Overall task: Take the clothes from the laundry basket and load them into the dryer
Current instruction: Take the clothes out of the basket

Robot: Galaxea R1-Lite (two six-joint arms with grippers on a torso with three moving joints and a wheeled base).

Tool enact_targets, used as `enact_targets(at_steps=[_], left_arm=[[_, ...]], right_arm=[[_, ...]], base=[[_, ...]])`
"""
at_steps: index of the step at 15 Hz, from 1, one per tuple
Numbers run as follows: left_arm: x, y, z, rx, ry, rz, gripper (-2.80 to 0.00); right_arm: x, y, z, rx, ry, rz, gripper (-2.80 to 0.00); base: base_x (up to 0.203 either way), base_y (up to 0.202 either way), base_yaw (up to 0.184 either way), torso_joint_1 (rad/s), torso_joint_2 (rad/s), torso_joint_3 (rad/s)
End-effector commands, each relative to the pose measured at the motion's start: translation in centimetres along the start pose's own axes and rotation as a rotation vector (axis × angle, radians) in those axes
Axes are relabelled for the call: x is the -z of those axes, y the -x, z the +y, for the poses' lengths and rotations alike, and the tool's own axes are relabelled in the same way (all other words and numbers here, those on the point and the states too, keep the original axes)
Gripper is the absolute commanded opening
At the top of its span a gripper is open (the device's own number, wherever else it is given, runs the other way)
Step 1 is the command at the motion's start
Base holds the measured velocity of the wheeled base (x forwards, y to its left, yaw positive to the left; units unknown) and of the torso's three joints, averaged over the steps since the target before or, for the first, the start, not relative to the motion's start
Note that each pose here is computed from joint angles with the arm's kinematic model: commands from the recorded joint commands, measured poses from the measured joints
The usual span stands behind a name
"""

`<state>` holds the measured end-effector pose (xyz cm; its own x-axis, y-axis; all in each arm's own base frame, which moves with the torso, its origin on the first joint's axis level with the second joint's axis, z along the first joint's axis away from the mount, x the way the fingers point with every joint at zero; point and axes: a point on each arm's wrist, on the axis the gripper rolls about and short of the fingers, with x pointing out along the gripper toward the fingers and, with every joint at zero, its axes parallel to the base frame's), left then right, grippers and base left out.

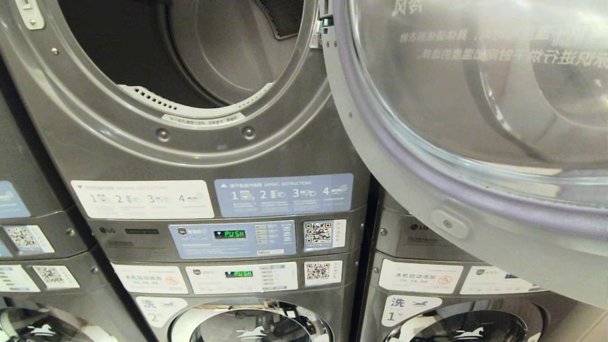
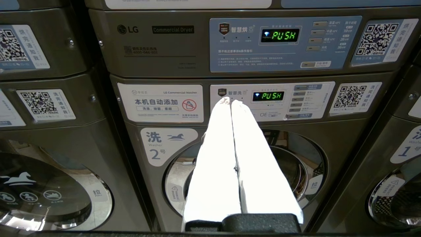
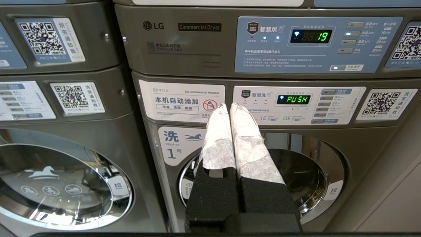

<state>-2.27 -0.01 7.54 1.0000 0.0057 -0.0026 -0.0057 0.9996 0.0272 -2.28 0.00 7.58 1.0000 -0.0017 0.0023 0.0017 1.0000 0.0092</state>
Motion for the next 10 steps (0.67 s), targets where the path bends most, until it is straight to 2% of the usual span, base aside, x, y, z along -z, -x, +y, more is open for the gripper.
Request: enact_targets(at_steps=[1, 10], left_arm=[[-0.01, 0.0, 0.0, 0.0, 0.0, -0.001, -2.8], [-0.01, 0.0, 0.0, 0.0, 0.0, -0.001, -2.8]], right_arm=[[0.0, 0.0, 0.0, 0.0, 0.0, -0.001, -2.8], [0.0, 0.0, 0.0, 0.0, -0.002, 0.0, -2.8]], base=[[0.0, 0.0, 0.0, -0.064, 0.13, 0.077], [0.0, 0.0, 0.0, -0.062, 0.14, 0.074]])
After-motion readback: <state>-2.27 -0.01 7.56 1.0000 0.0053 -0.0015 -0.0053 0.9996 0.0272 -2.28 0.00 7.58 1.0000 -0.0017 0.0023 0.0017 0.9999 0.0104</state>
